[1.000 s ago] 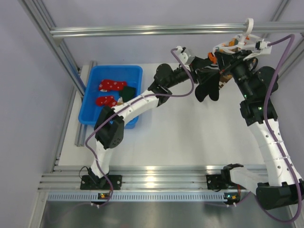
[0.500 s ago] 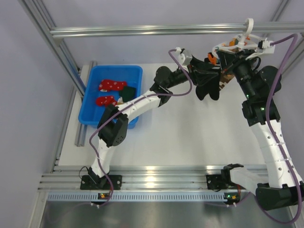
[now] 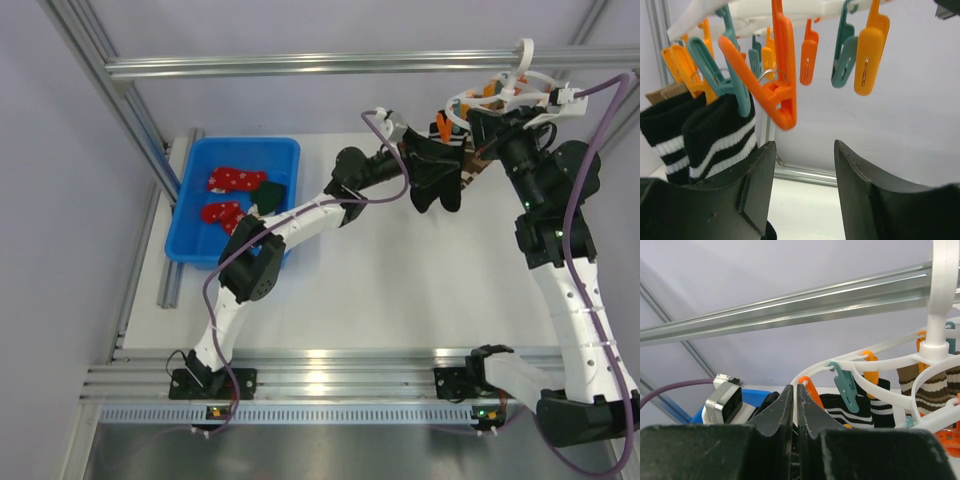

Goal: Clip the socks to the hanger
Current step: Open the clamp at the hanger.

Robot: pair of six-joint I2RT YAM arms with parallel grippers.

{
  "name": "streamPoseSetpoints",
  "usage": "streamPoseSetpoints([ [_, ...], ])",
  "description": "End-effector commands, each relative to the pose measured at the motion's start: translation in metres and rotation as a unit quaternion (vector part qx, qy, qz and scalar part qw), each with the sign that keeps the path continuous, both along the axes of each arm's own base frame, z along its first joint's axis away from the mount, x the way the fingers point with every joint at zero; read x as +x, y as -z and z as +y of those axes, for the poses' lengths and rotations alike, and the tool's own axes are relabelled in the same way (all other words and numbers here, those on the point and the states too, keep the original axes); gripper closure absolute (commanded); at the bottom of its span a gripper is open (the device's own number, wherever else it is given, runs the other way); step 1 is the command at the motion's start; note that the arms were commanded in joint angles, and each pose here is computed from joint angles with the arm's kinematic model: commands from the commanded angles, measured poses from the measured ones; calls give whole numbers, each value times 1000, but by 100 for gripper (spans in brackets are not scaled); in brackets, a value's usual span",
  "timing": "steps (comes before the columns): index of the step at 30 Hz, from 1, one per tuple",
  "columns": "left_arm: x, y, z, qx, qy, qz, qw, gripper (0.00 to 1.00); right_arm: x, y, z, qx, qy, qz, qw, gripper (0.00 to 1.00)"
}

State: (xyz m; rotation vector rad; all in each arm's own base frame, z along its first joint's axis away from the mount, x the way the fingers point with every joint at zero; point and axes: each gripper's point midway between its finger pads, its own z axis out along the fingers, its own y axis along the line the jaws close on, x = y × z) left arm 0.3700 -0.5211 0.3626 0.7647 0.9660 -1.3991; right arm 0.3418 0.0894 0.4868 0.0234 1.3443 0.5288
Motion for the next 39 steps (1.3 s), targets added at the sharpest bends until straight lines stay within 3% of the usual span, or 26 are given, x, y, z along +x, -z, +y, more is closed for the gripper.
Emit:
streamPoseSetpoints([
  [1,-1,-52,16,-71,-1,-47,996,44,-10,-18,-13,-6,21,-19,1000,94],
  [5,-4,-60,16,-86,11,-53,995,37,-11,-17,-17,-8,26,-15,1000,94],
  [13,-3,-66,17,-106,15,-38,994,40,-10,-15,-19,-11,28,-10,999,94],
  [20,-14,-81,27,-112,27,-54,992,59,-7,-15,-19,-13,27,-9,999,94],
  [28,-15,-73,32,-57,1,-87,995,95,-1,-13,-16,-36,20,-3,999,93],
  [30,-10,-78,33,-37,-25,-105,993,100,-2,-16,-14,-41,13,-4,999,92],
  [35,9,-72,31,25,-93,-115,989,100,-11,-14,-10,-47,-2,20,999,89],
  [39,13,-69,28,61,-143,-166,974,100,-20,-15,-9,-41,-6,29,999,83],
])
